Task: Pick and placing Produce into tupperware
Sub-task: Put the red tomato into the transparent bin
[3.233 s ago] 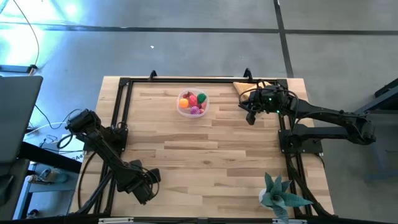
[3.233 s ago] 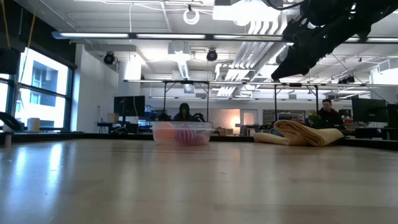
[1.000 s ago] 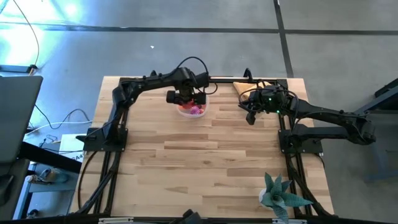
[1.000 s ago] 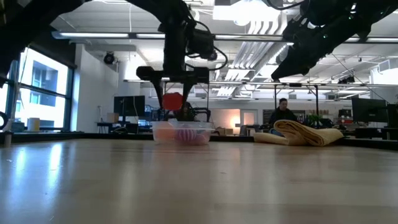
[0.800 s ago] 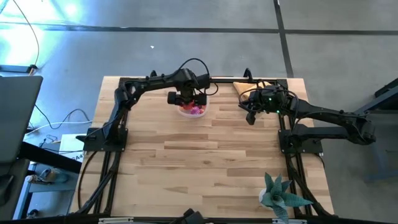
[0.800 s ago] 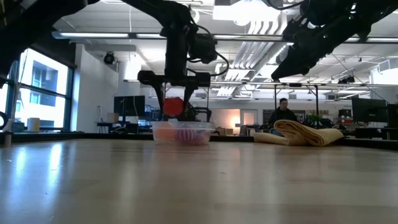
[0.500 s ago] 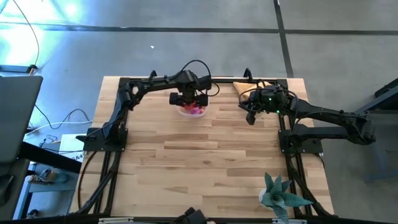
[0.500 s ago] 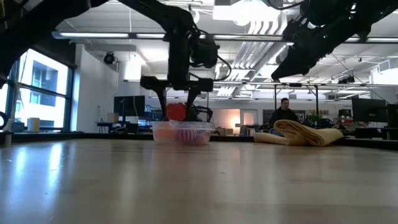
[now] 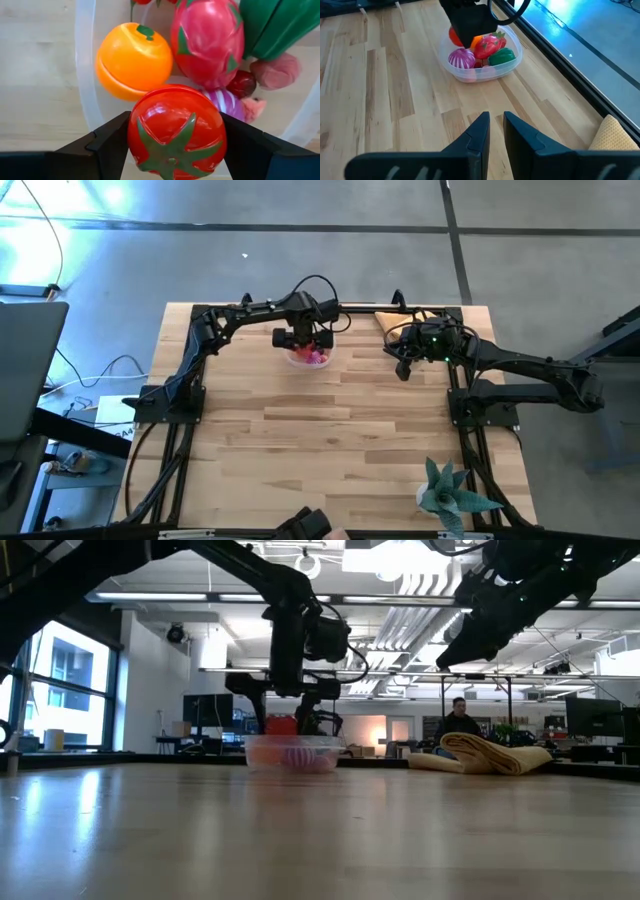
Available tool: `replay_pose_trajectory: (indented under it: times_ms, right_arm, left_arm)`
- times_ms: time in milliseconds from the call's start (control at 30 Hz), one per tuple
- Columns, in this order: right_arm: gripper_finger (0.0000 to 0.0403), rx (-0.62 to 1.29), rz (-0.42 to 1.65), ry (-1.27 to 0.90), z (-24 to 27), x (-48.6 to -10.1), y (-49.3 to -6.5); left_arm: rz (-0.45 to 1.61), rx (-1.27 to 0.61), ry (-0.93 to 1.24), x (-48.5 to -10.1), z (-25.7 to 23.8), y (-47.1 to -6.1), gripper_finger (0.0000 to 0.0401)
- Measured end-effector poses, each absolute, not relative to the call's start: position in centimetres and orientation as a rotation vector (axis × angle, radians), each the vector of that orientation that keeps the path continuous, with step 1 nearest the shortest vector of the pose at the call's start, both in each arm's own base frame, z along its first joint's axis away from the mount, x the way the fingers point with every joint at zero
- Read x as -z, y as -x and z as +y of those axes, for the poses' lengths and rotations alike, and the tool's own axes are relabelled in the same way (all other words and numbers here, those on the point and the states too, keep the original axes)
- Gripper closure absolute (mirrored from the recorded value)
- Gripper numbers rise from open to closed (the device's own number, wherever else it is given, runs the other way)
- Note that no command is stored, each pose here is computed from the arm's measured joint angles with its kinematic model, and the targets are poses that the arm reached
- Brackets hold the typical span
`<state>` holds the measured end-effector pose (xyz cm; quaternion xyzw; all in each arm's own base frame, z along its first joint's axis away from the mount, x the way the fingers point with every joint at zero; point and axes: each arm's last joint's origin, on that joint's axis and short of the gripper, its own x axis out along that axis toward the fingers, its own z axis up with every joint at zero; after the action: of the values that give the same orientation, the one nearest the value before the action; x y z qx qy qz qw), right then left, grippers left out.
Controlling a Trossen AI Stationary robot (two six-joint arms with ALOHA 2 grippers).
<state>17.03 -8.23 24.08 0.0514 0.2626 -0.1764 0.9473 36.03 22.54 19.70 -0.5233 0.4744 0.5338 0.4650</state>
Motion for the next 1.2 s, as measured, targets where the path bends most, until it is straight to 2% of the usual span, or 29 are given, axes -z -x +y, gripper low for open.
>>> replay_pose_trajectory:
  times_ms: [967, 1200]
  right_arm:
    - [0.0359, 0.359, 0.534, -0.105, -8.23, -24.09, -17.04]
    - [0.0359, 0.359, 0.534, -0.104, -8.23, -24.09, -17.04]
  left_arm:
    - [1.108, -1.336, 1.324, -19.72, 22.85, -36.16, 0.0132]
    - [1.105, -1.34, 1.328, -19.72, 22.86, -36.17, 0.011]
